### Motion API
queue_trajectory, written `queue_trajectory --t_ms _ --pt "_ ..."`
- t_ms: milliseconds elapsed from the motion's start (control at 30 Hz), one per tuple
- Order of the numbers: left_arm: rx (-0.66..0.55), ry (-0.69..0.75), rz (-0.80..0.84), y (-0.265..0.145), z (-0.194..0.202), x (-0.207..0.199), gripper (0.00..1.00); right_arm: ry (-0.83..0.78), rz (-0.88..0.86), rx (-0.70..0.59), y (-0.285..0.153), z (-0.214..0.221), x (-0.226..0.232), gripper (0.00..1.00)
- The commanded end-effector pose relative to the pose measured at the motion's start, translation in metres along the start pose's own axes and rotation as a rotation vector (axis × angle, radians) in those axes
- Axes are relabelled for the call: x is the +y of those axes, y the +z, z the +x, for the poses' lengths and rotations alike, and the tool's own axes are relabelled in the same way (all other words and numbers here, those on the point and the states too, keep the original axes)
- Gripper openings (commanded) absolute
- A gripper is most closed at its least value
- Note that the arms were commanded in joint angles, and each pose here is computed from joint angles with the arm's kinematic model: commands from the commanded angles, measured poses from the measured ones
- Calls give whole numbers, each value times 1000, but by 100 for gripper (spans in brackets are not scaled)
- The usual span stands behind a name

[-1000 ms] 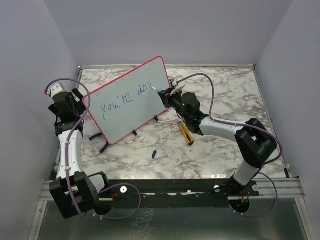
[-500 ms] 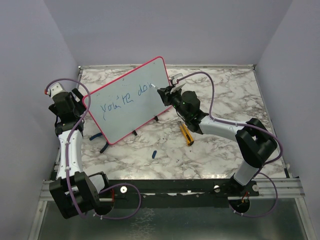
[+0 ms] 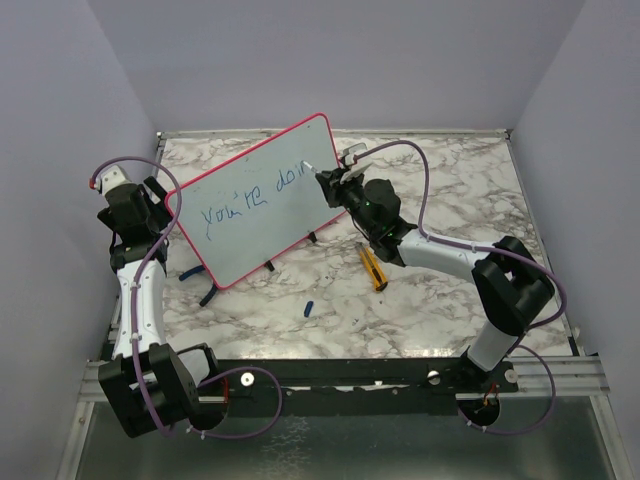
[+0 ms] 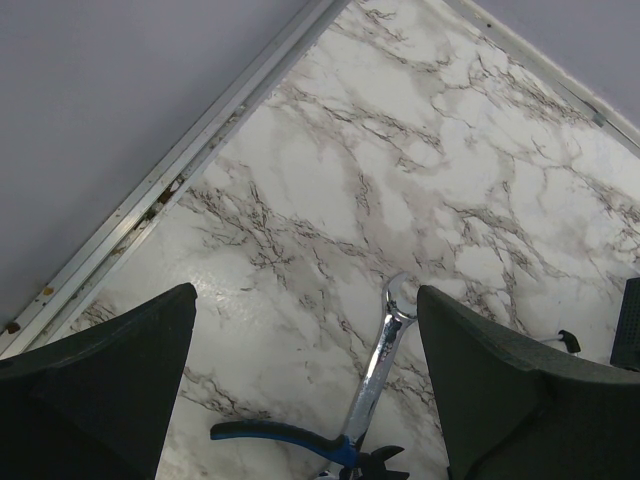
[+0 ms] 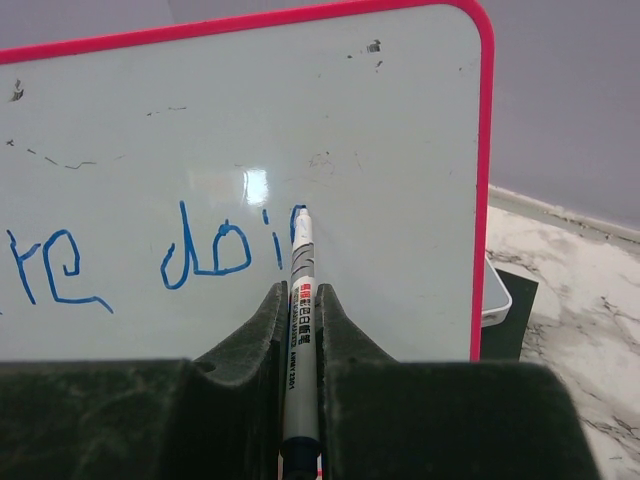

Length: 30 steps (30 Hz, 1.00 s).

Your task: Write a sentence on the whiteboard

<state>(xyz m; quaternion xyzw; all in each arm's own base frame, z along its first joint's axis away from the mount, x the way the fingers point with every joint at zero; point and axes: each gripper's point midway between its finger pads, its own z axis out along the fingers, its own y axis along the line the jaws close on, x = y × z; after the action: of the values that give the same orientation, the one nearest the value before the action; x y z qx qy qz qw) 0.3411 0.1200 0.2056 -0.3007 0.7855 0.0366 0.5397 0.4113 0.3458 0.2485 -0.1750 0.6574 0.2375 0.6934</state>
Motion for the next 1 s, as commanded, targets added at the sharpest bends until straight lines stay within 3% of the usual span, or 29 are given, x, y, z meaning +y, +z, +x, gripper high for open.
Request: queue_trajectory --t_ms 0,967 --pt "-12 4 35 -2 -1 -7 92 -17 56 -3 6 0 -13 0" --pt "-15 4 41 -3 -2 -9 92 9 61 85 -9 39 -17 0"
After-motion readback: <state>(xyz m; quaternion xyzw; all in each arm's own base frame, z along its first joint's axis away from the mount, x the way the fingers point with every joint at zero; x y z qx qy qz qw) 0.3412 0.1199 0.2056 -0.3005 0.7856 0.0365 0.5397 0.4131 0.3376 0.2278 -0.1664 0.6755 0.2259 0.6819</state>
